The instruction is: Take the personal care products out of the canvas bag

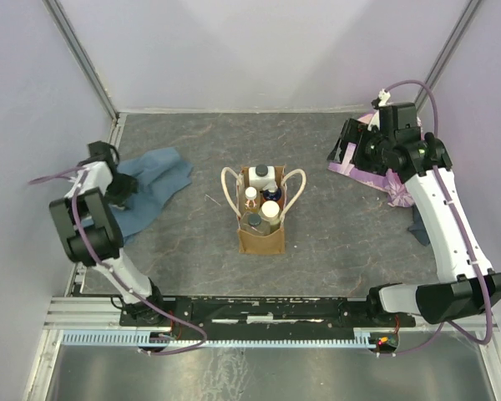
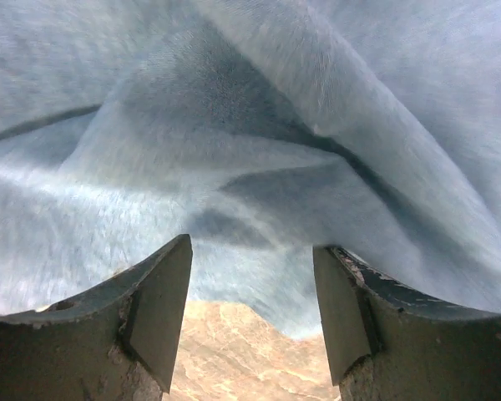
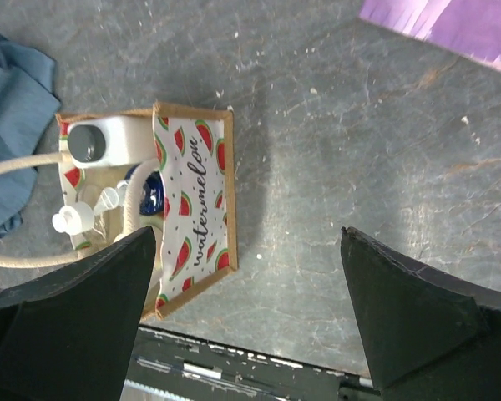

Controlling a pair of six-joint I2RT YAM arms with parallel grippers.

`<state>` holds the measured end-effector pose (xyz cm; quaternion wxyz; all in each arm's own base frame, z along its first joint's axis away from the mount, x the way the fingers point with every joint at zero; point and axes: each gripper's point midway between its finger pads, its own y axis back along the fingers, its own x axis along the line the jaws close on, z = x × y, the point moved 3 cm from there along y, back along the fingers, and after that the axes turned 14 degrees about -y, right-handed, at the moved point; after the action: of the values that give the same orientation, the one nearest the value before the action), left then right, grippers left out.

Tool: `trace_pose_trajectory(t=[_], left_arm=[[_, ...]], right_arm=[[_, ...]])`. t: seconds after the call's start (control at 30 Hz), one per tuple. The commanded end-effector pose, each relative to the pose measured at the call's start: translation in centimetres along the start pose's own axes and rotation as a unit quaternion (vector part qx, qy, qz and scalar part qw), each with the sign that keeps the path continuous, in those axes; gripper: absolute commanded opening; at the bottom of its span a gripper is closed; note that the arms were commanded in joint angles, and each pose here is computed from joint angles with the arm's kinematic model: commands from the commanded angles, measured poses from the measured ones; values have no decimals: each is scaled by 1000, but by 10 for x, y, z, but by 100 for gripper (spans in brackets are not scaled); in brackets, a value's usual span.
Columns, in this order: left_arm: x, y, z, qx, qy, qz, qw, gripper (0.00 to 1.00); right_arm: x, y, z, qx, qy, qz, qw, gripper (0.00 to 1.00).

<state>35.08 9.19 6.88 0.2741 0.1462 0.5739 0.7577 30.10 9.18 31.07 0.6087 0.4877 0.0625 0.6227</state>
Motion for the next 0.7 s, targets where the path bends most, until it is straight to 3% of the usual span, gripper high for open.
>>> trace_pose_trajectory(t=[0.0,0.1,0.17,0.37,0.67], left_arm=[[16,81,56,-140,78,-35,986,66],[-6,120,68,-181,60,-116,975,62],[-11,125,66,-177,50,-137,973,61],[7,80,32,-93,4,-78,993,59],[9,30,20,-46,-7,-47,998,59]], right_arm=[[7,-1,-8,9,5,31,999,100],[5,-3,-8,10,10,26,1000,100],[6,-5,-10,20,7,30,999,100],[3,-3,-16,20,5,34,999,100],[-1,-5,-21,27,5,28,999,100]])
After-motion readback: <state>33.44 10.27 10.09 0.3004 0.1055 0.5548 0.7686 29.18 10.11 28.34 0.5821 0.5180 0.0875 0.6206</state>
